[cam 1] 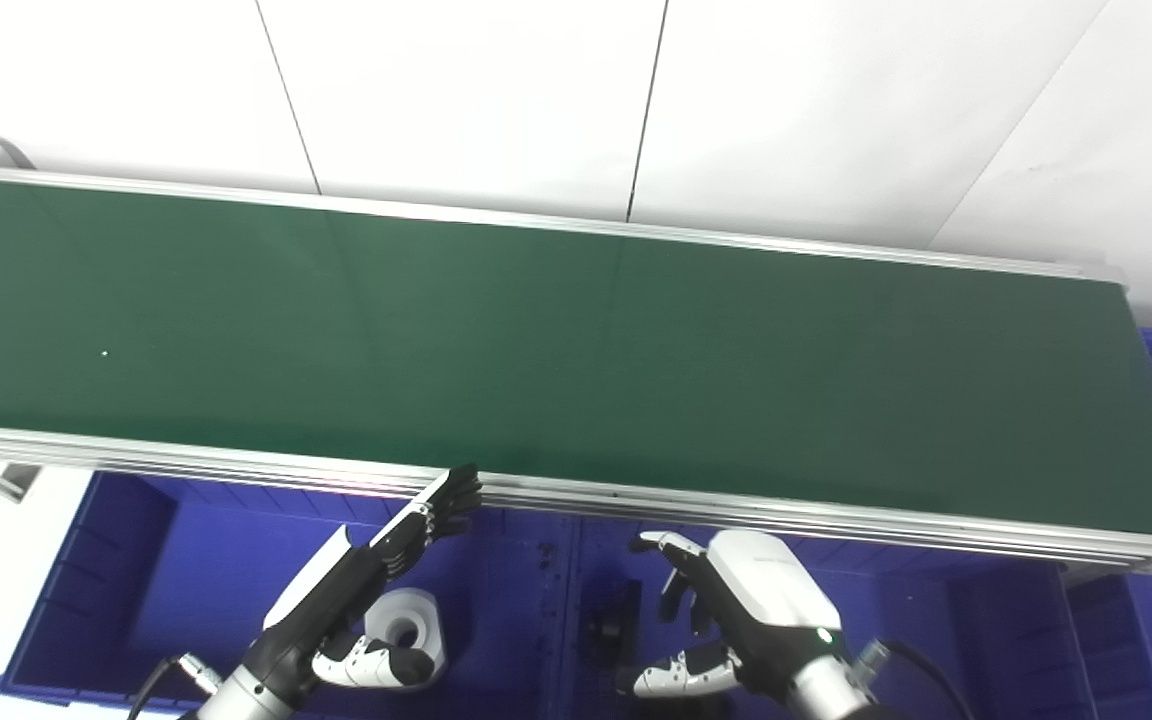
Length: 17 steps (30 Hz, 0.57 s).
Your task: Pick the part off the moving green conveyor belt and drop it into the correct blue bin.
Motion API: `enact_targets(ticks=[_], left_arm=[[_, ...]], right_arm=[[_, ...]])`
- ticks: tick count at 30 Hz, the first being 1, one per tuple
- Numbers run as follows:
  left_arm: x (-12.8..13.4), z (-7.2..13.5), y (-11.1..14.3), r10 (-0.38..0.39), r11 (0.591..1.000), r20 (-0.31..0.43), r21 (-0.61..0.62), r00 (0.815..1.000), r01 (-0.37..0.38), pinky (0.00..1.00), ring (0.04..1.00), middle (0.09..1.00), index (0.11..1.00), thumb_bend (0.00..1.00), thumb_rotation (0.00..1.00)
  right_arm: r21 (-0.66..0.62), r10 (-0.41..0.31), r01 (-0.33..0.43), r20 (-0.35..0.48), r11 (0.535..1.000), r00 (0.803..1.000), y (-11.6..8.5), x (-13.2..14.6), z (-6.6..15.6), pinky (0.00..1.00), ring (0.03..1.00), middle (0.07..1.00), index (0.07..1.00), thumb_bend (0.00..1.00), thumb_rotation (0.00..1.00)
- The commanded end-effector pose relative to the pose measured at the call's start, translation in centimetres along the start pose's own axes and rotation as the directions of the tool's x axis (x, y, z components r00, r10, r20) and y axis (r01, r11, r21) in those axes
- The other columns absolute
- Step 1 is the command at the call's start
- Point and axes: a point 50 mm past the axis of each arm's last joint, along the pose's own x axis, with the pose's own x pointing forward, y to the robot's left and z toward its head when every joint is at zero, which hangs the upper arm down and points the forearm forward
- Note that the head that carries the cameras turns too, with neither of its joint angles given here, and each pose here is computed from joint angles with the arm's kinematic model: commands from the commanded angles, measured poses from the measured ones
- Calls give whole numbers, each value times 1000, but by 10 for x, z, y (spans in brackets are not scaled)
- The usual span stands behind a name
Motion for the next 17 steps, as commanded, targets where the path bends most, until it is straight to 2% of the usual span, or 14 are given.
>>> enact_targets(ticks=[1, 5, 8, 11, 17], left_arm=[[0, 10, 4, 14, 1000, 57, 22, 998, -15, 909, 953, 984, 985, 822, 736], [1, 11, 2, 28, 999, 55, 27, 998, -29, 914, 953, 982, 985, 835, 738], [2, 10, 1, 35, 999, 52, 23, 998, -36, 921, 959, 986, 987, 836, 730], [3, 9, -1, 48, 999, 44, 18, 998, -49, 924, 962, 989, 987, 835, 722], [6, 5, -4, 69, 997, 27, 19, 997, -70, 926, 965, 990, 989, 849, 726]], right_arm=[[80, -70, 66, 47, 995, 996, -7, -13, 8, 605, 719, 782, 858, 793, 346], [272, -153, 120, 103, 955, 983, 0, -35, 9, 686, 780, 835, 875, 778, 357], [360, -172, 122, 110, 925, 979, 7, -42, 4, 707, 799, 856, 896, 774, 388], [429, -202, 138, 107, 893, 974, 13, -41, -4, 737, 826, 874, 909, 789, 403], [483, -262, 188, 89, 855, 961, 22, -33, -15, 722, 813, 862, 948, 799, 456]])
